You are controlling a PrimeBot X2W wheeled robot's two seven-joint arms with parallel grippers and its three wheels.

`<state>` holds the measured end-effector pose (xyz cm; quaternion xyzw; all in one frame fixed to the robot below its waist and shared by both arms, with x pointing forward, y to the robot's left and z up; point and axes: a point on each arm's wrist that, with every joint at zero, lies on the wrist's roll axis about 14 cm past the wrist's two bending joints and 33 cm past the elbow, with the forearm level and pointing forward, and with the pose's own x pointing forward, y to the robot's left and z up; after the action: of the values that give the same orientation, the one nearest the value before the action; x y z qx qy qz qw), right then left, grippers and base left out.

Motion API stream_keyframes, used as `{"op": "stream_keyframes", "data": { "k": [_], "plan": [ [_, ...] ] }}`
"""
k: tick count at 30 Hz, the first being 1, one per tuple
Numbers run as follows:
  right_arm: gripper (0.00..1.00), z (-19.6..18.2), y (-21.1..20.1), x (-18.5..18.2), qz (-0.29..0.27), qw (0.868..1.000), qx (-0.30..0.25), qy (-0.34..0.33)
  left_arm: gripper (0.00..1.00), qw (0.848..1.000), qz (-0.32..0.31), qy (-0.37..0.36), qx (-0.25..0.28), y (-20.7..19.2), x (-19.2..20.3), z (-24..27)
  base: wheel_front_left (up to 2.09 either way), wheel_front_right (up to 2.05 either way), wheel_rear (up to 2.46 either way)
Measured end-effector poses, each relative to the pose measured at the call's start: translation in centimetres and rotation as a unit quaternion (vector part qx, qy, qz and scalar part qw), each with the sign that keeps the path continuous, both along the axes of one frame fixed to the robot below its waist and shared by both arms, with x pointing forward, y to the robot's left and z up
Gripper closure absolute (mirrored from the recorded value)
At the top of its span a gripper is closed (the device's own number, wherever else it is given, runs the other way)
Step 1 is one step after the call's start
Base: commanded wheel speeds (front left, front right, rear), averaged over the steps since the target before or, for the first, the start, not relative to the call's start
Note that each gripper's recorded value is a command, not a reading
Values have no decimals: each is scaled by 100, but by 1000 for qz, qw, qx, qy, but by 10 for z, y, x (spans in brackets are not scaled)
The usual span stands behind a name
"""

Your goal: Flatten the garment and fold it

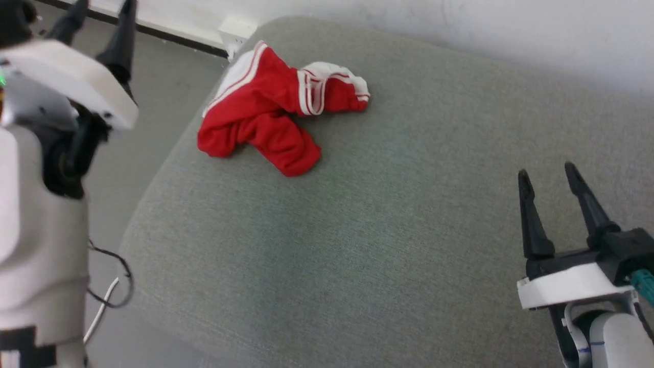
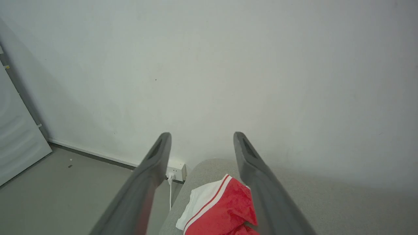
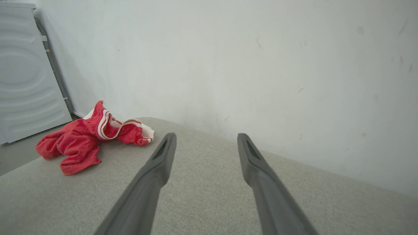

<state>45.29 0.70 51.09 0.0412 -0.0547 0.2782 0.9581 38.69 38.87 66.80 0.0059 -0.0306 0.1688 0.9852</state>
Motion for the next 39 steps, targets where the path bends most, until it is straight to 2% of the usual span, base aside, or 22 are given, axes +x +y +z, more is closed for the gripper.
{"op": "stream_keyframes", "data": {
  "k": [4, 8, 13, 20, 24, 27, 33, 34, 35, 39],
  "plan": [
    [0, 1, -1, 9, -3, 1000, -6, -2, 0, 999, 2, 49, -2, 12, 30, -13, 0, 0, 0],
    [0, 2, -6, 17, -12, 1000, -9, -5, 0, 995, -18, 94, -32, 7, 60, -37, 0, 0, 0],
    [0, 0, -12, 27, -21, 1000, -15, -7, 0, 981, -50, 183, -42, -9, 87, -86, 0, 0, 0],
    [0, -16, -22, 39, -37, 999, -24, 7, 0, 937, -90, 331, -67, -30, 101, -168, 0, 0, 0],
    [0, -31, -33, 45, -51, 998, -32, 21, 0, 910, -87, 391, -108, -29, 99, -210, 0, 0, 0],
    [0, -43, -40, 48, -60, 997, -39, 32, 0, 890, -79, 433, -116, -27, 95, -239, 0, 0, 0],
    [0, -69, -50, 53, -72, 994, -53, 56, 0, 868, -83, 473, -128, -34, 103, -281, 0, 0, 0],
    [0, -73, -51, 54, -74, 994, -53, 60, 60, 864, -85, 479, -127, -36, 103, -287, 0, 0, 0],
    [0, -76, -52, 54, -75, 994, -54, 63, 100, 862, -87, 483, -129, -38, 105, -291, 0, 0, 0],
    [0, -87, -54, 55, -76, 992, -59, 76, 100, 863, -87, 478, -136, -37, 111, -295, 0, 0, 0]
  ]
}}
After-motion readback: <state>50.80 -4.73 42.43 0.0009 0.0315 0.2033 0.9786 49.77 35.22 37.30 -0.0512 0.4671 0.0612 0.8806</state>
